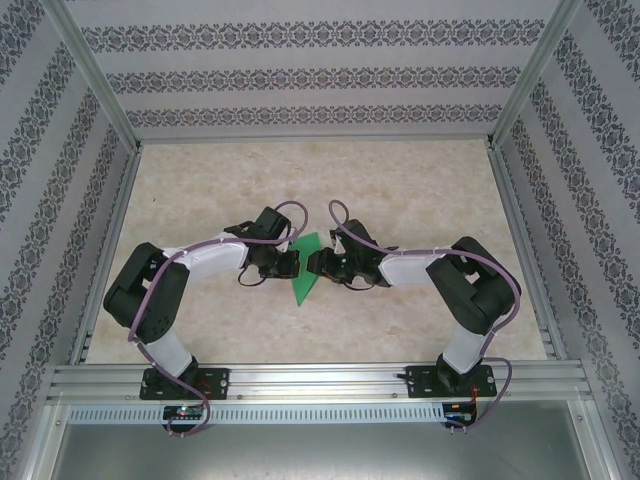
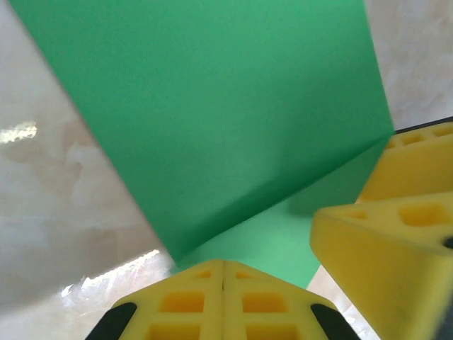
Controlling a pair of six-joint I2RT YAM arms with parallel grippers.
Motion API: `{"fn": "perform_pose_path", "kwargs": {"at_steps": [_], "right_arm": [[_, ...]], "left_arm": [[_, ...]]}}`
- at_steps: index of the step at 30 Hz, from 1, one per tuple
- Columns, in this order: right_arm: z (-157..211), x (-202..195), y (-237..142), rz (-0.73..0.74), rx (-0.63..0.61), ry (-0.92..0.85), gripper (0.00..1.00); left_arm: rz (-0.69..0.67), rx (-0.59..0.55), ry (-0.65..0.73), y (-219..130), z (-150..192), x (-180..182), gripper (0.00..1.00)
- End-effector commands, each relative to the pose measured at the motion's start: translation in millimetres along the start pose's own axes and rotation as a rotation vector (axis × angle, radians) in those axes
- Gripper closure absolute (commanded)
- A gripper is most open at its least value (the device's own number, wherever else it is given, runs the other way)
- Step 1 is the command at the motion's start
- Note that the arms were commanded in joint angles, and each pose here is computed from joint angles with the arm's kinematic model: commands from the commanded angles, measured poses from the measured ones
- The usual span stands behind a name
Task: Fold a paper plane with a square sheet of paper (pick it up from the middle)
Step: Fourth fold the wing at the center of the table.
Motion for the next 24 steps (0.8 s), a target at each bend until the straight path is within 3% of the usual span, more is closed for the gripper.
{"fn": "perform_pose_path", "kwargs": {"at_steps": [1,9,14,24], "right_arm": [[-9,7,2,-0.036,0.016,-0.094,0.58],[-14,7,8,-0.014,0.097,-0.171,0.62],[-17,6,15,0.000,0.145,-0.201,0.70],[-19,9,10,-0.004,0.054,-0.099,0.89]], "left_arm": [[-0.030,0.007,0.008,5,3,9,0.94],[-0.042,0.008,0.007,6,4,11,0.94],[-0.035,-0.006,0.012,4,3,10,0.94],[0.024,-0.137,0.059,-25,10,0,0.83]]}}
Point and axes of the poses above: each hand's point on the last joint's axis, 136 mm out from that joint toward the fingers, its own y axis out along the fingers, its own x axis along the line the jaws close on, z = x × y, the point moved 10 cm from there along -y, back along the fingers, and after that the axes turned 11 degrees about y, right-handed, at the moved point
